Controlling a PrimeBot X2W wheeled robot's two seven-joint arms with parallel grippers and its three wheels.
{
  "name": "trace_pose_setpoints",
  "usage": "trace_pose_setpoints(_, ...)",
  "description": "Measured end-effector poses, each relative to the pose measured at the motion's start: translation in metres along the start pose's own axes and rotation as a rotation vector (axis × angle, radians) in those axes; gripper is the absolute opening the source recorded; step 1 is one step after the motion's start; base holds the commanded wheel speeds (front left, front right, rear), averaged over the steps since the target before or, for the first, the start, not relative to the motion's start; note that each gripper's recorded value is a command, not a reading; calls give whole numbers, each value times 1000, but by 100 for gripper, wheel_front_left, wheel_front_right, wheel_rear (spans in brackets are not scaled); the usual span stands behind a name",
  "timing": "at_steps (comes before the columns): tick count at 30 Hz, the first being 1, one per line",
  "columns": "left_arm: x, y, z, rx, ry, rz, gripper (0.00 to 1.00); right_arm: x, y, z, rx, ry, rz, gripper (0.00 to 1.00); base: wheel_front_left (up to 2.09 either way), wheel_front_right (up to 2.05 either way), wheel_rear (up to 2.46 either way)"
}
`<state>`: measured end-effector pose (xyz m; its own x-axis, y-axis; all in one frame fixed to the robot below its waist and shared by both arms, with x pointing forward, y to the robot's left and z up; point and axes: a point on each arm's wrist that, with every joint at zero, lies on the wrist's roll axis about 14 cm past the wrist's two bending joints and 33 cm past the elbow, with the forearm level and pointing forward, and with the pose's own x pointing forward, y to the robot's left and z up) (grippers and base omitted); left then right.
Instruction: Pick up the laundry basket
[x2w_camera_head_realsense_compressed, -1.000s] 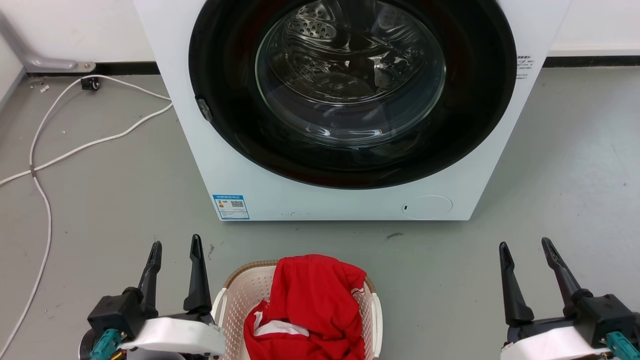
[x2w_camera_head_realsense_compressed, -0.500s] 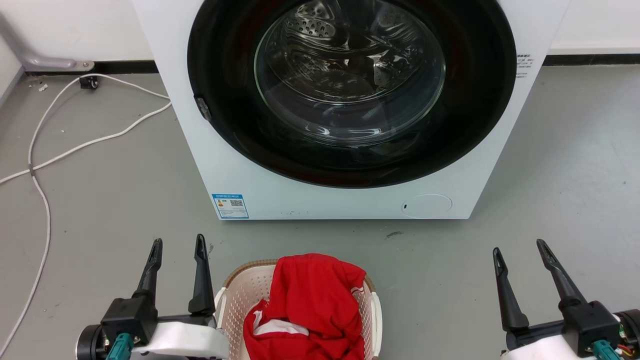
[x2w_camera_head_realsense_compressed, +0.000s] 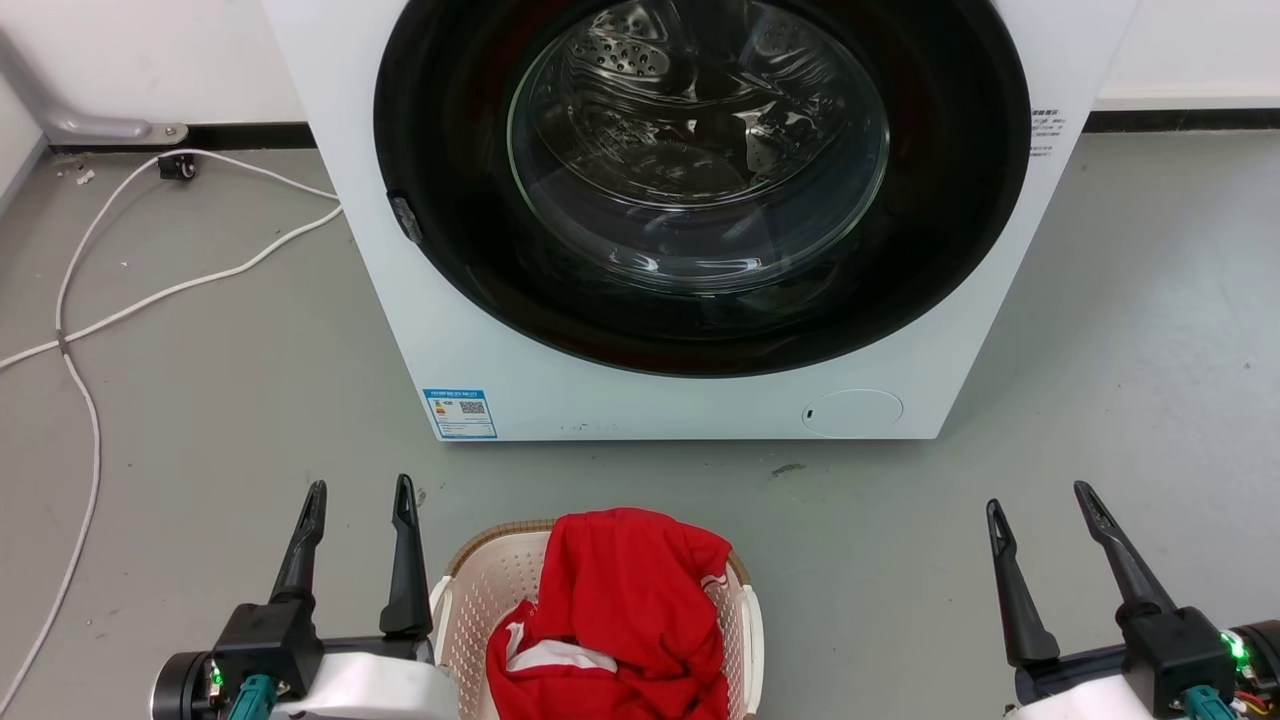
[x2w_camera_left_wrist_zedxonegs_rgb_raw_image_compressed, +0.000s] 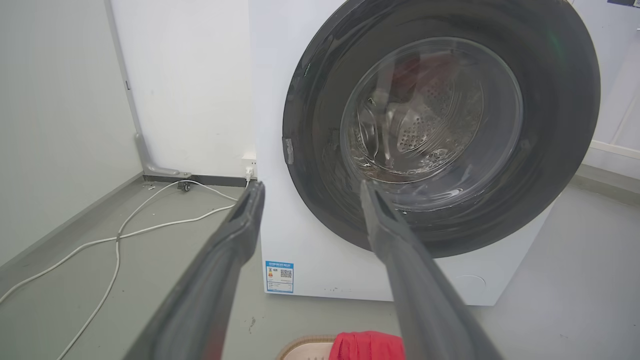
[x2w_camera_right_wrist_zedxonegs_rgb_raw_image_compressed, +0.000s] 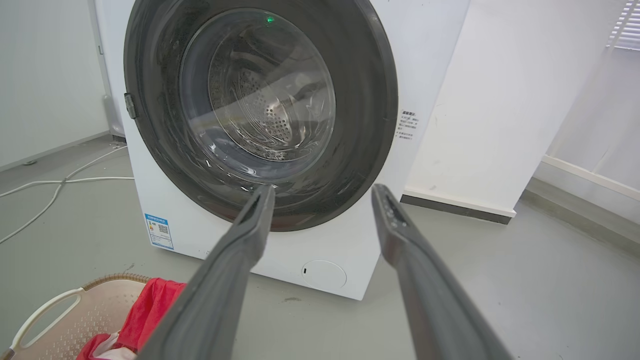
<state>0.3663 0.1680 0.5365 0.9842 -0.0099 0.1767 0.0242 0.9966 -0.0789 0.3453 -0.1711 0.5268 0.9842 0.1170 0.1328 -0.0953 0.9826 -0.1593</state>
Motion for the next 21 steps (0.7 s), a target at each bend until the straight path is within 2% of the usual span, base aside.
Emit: trace_pose_setpoints(21,-1,6,-6,4,18,18,100,0,0,-6,21,18,-2,100,0,0,0)
